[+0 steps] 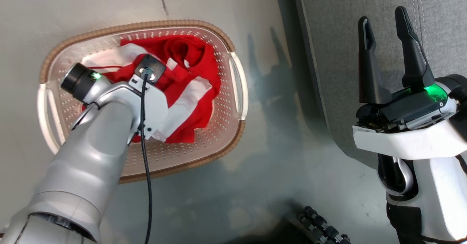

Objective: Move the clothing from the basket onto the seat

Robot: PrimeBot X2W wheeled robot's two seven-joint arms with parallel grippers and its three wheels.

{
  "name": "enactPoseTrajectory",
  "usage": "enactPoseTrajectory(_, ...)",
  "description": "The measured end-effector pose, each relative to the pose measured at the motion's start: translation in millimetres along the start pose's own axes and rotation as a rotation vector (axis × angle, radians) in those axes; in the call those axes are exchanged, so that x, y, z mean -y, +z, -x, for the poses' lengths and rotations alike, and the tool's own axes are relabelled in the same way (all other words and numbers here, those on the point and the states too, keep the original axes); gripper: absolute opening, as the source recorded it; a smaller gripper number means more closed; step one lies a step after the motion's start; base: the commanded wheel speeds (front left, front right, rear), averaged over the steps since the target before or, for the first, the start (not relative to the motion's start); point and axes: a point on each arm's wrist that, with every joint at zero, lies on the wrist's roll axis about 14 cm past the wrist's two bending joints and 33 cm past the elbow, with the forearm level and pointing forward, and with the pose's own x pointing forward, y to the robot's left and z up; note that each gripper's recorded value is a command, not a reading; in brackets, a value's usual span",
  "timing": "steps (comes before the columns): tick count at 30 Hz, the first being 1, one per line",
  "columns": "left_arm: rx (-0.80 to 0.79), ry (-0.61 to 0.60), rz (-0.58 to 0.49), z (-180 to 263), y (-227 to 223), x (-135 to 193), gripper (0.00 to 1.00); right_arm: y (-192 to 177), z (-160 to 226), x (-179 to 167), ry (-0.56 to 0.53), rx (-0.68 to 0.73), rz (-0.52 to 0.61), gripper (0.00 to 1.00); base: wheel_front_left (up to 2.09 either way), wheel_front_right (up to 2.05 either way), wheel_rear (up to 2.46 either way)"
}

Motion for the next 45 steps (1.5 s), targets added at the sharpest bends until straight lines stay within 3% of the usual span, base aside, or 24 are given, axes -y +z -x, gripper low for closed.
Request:
enactPoseTrajectory(11, 0.282, 0.054, 0.151, 50.6, 65.3, -9.3, 0.0, 34.1, 8.7, -12.7, 0.021, 0.073, 0.001, 1.0, 0.0, 0.0, 0.0)
enactPoseTrajectory(22, 0.602, 0.156, 0.301, 136.1, 120.2, -25.1, 0.0, 67.3, 22.7, -32.5, 0.058, 0.146, -0.007, 1.0, 0.0, 0.0, 0.0)
enactPoseTrajectory(37, 1.037, 0.227, 0.307, 277.1, 186.4, -29.5, 0.0, 102.3, 48.3, -54.0, 0.104, 0.217, -0.021, 1.0, 0.0, 0.0, 0.0)
enactPoseTrajectory(45, 1.18, 0.297, 0.248, 347.3, 202.0, -27.9, 0.0, 114.3, 66.1, -58.8, 0.112, 0.237, -0.025, 1.0, 0.0, 0.0, 0.0)
